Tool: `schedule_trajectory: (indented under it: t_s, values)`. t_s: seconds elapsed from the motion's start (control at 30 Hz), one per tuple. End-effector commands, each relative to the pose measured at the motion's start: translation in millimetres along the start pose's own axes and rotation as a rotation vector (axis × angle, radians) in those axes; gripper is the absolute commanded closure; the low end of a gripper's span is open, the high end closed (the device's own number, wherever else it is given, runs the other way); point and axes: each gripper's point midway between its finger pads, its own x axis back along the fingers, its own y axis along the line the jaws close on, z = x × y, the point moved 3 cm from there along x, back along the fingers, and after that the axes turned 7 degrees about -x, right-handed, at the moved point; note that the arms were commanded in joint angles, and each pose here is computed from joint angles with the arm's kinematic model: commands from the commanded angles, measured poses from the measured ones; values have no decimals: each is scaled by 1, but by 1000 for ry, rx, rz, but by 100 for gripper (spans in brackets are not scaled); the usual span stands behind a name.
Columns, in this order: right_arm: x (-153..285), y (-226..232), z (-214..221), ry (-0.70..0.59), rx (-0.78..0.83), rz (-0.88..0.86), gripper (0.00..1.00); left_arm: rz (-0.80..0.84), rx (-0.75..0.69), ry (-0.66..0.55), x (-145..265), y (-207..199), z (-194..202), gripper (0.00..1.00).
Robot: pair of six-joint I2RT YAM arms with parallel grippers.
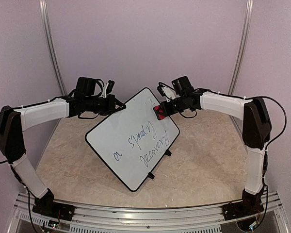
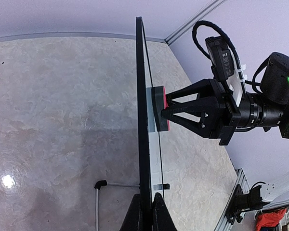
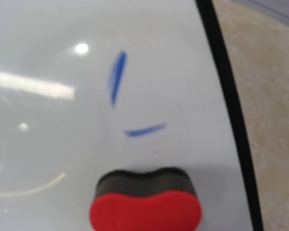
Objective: Erase the whiteboard
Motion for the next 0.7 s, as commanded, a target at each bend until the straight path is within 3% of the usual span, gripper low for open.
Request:
schedule_trajectory:
  t_s: [0.0,0.37,0.5,0.67]
  values:
    - [-17,-14,32,101,-35,10,76,128,-127,37,-5,-29,13,100]
    - [-29,2,-42,25,-18,-46,76,124,-129,36,-5,-28,13,100]
    - [-32,-1,-31,50,-30,-41,76,124,-128,37,-5,-28,13,100]
    - [-28,-11,14,111,-44,-1,76,124,-129,36,-5,-28,13,100]
